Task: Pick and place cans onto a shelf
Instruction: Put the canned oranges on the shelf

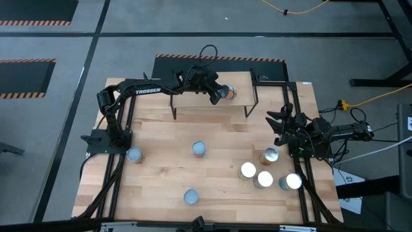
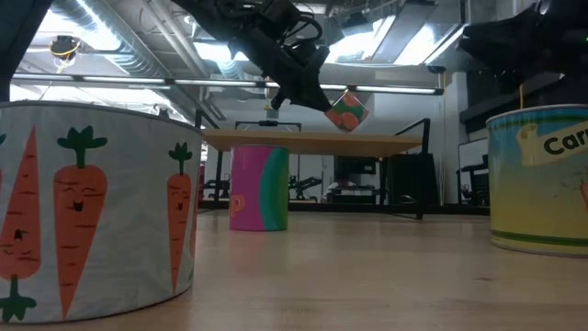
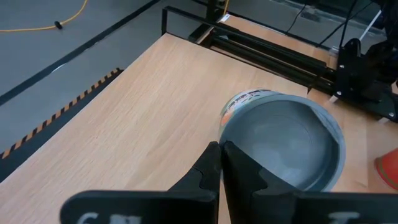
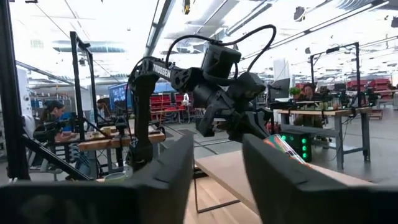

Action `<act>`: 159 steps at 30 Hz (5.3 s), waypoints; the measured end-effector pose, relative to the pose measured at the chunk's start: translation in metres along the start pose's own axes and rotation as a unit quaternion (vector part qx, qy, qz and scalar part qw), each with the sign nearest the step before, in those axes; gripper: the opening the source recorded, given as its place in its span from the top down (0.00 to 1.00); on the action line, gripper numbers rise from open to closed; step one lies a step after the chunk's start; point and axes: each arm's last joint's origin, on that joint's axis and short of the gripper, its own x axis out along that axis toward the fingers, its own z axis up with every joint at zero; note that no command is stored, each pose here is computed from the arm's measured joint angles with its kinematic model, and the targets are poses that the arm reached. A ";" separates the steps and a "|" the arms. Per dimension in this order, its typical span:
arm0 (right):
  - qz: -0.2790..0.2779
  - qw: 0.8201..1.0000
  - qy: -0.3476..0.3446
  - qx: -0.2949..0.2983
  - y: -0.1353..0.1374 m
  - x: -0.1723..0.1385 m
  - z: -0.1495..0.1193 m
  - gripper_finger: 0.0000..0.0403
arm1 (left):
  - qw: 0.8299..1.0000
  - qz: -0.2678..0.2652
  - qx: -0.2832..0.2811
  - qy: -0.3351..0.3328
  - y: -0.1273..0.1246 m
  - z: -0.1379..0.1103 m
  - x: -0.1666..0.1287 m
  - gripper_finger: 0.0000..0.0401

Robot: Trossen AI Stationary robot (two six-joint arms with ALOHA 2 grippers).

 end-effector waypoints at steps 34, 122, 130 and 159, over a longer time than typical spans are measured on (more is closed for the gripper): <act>-0.223 0.953 0.118 -0.167 -0.010 0.089 0.056 0.48 | 1.000 0.000 0.000 -0.001 0.000 0.000 0.000 1.00; -0.214 0.873 0.395 -0.190 -0.104 0.171 0.045 0.48 | 0.991 0.079 -0.035 0.099 0.051 0.071 0.035 1.00; -0.213 0.869 0.403 -0.190 -0.106 0.173 0.040 0.48 | 0.990 0.083 -0.035 0.106 0.052 0.070 0.034 0.98; -0.213 0.869 0.405 -0.190 -0.106 0.173 0.040 0.48 | 0.991 0.111 0.046 0.064 0.043 0.086 0.019 0.94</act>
